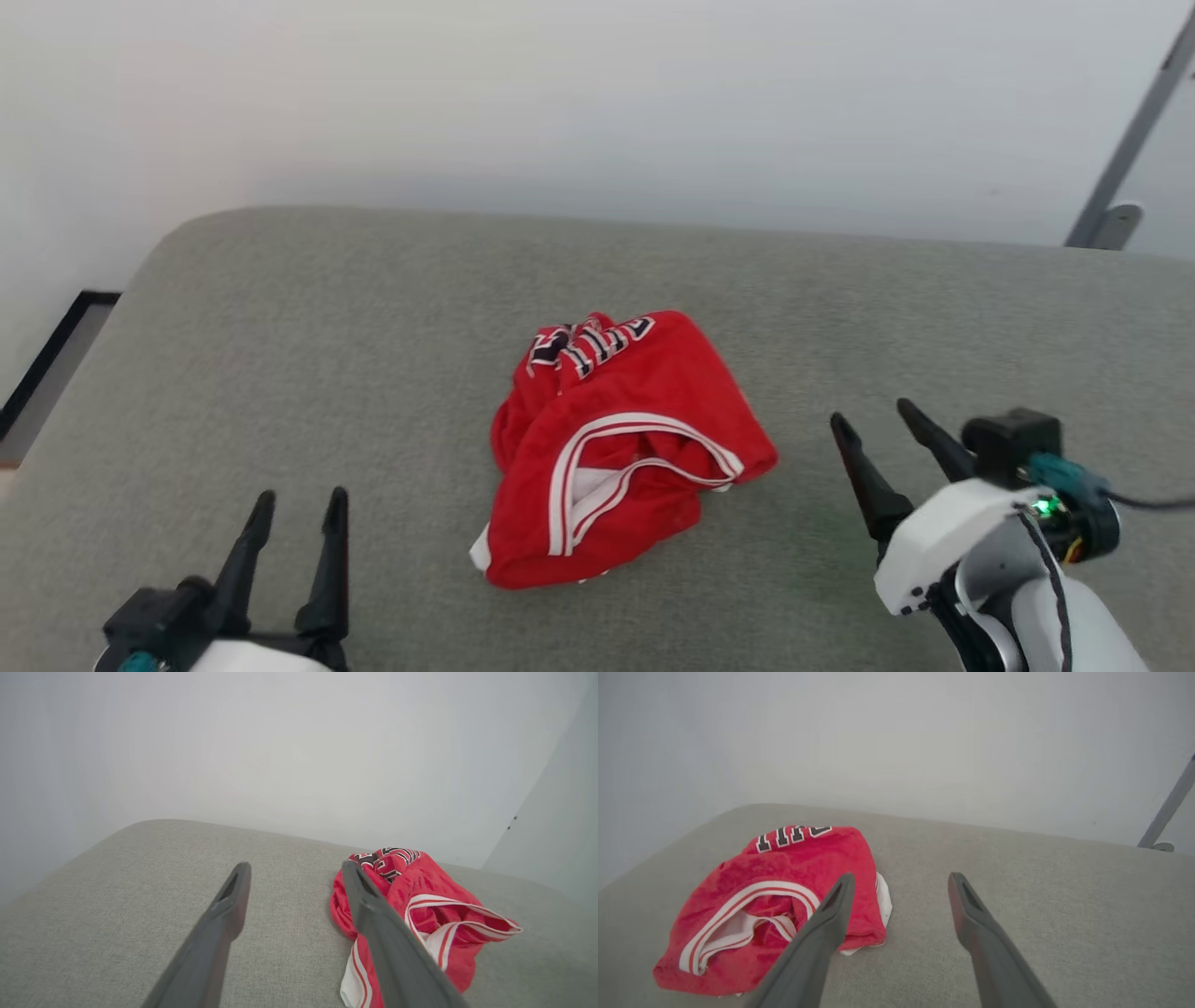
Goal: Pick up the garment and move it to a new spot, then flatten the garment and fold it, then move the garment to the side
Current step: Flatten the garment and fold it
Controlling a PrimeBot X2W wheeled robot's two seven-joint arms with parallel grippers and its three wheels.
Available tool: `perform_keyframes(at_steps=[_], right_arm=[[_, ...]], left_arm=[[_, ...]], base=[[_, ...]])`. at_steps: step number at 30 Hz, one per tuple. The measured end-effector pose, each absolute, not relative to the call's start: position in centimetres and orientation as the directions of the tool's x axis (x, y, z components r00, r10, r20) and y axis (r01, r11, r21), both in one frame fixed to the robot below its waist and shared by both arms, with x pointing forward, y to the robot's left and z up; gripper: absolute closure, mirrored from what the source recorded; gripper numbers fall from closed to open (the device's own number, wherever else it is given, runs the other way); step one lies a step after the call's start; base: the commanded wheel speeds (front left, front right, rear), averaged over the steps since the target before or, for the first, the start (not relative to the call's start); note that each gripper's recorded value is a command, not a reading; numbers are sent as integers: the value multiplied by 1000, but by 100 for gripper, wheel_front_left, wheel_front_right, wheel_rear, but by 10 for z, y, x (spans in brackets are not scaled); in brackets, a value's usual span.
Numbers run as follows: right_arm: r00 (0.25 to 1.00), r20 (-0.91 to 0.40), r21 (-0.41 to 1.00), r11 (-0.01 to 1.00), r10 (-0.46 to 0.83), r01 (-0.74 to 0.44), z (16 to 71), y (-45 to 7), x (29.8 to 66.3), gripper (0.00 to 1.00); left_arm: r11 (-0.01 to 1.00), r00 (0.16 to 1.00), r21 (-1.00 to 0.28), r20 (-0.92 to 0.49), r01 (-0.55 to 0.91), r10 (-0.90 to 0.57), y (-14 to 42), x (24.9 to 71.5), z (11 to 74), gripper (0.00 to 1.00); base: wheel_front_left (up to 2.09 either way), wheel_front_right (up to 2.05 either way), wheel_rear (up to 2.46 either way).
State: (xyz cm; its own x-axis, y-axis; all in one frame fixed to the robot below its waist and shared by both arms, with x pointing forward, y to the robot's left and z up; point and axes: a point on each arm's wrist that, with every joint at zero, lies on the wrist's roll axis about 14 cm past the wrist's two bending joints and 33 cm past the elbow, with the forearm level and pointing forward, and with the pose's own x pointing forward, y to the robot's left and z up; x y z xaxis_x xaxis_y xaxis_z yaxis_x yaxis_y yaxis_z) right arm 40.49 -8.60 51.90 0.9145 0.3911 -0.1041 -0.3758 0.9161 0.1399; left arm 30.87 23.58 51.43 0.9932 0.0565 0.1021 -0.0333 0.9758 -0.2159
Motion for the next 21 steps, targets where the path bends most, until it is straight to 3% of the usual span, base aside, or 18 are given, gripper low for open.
perform_keyframes(at_steps=[12,21], right_arm=[[738,-376,80,813,560,-576,464,-25,444,0],[563,-596,70,736,572,-674,407,5,446,0]], left_arm=[[973,992,-216,72,-87,105,248,318,510,0],[964,988,-223,20,-144,152,258,318,495,0]], base=[[0,0,0],[0,0,0]])
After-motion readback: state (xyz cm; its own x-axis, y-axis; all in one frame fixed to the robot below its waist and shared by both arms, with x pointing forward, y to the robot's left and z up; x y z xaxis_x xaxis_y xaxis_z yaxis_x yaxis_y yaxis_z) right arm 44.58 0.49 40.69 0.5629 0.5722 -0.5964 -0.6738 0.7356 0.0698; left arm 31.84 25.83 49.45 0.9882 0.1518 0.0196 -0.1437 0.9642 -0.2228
